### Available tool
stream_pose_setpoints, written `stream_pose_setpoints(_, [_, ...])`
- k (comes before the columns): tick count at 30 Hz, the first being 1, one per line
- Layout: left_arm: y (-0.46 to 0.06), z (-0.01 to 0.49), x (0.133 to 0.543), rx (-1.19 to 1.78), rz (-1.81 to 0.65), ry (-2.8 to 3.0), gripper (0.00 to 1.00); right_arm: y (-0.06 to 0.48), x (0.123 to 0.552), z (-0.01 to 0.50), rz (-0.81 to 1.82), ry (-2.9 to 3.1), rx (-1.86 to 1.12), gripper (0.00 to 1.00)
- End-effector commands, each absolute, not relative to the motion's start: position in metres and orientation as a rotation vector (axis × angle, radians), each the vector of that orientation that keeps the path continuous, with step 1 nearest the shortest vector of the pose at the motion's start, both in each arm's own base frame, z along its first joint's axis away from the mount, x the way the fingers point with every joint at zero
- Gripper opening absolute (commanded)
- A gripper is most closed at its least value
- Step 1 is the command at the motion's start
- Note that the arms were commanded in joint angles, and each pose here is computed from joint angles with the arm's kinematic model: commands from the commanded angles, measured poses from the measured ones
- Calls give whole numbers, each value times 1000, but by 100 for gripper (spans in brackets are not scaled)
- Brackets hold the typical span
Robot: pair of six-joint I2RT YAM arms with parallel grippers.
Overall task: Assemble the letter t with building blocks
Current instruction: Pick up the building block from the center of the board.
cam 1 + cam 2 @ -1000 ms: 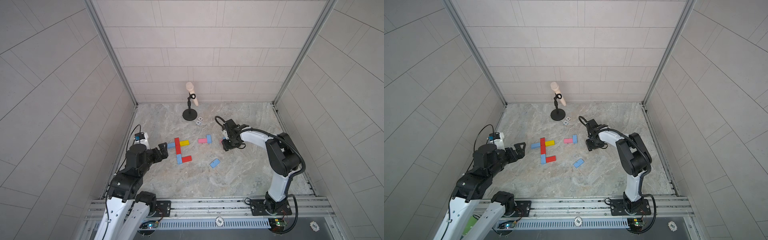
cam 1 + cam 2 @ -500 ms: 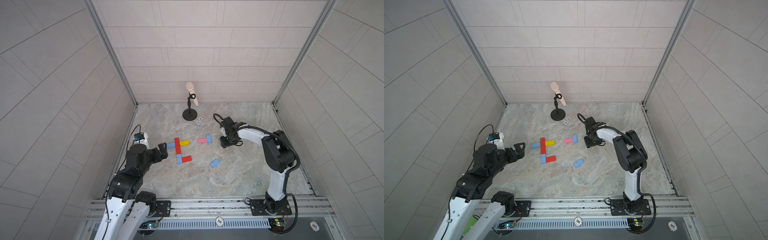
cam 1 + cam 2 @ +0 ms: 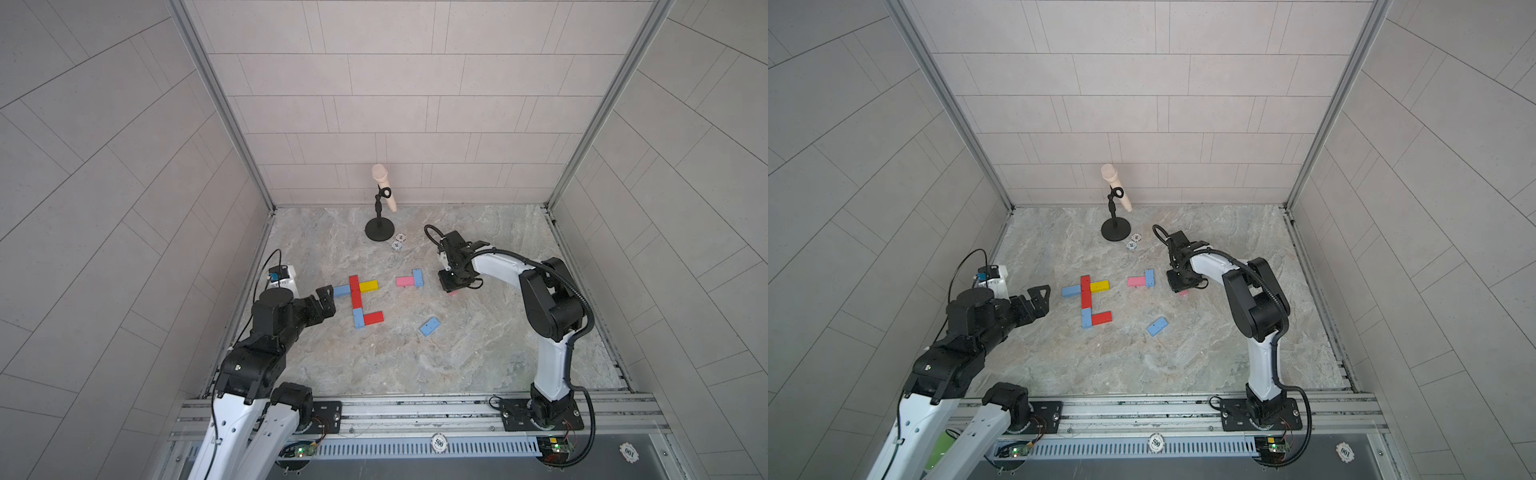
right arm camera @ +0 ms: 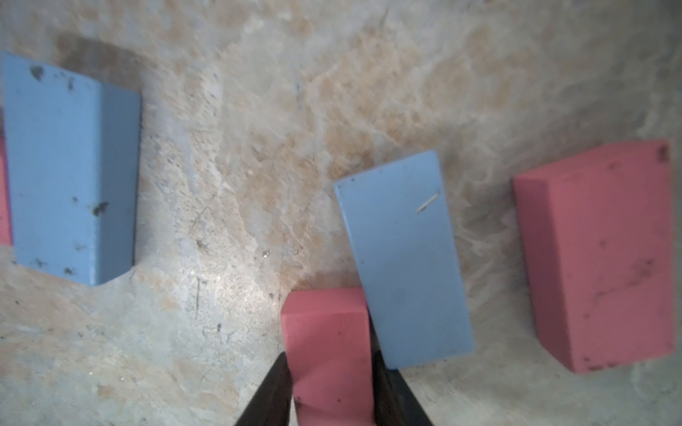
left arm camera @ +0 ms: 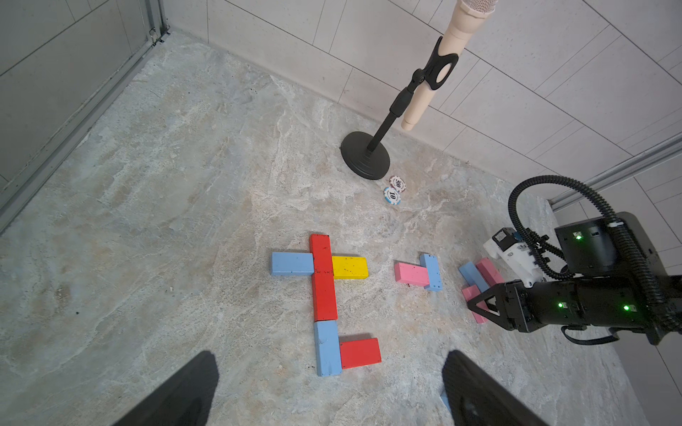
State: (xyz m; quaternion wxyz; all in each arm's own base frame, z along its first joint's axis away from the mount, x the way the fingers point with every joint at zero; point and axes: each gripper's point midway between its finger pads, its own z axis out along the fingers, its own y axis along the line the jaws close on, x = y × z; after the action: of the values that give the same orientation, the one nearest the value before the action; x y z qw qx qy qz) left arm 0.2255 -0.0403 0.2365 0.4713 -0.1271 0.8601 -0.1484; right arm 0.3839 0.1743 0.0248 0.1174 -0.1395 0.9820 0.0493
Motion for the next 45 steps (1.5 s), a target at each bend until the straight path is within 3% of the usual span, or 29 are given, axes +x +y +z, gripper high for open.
stream_pose_setpoints(1, [-38,230,225,-316,-340,2127,100,167,375,19,86,2924,-436,34])
stream_pose_setpoints(17, [-38,231,228,-317,-334,2123,100,169,370,59,-32,2806,-771,10])
stream_pose_setpoints(31, [-40,228,229,-304,-341,2138,100,193,383,93,-84,2489,-1377,11])
stream_pose_setpoints(45, [-39,222,222,-310,-333,2162,100,204,388,73,-104,2140,-1982,10])
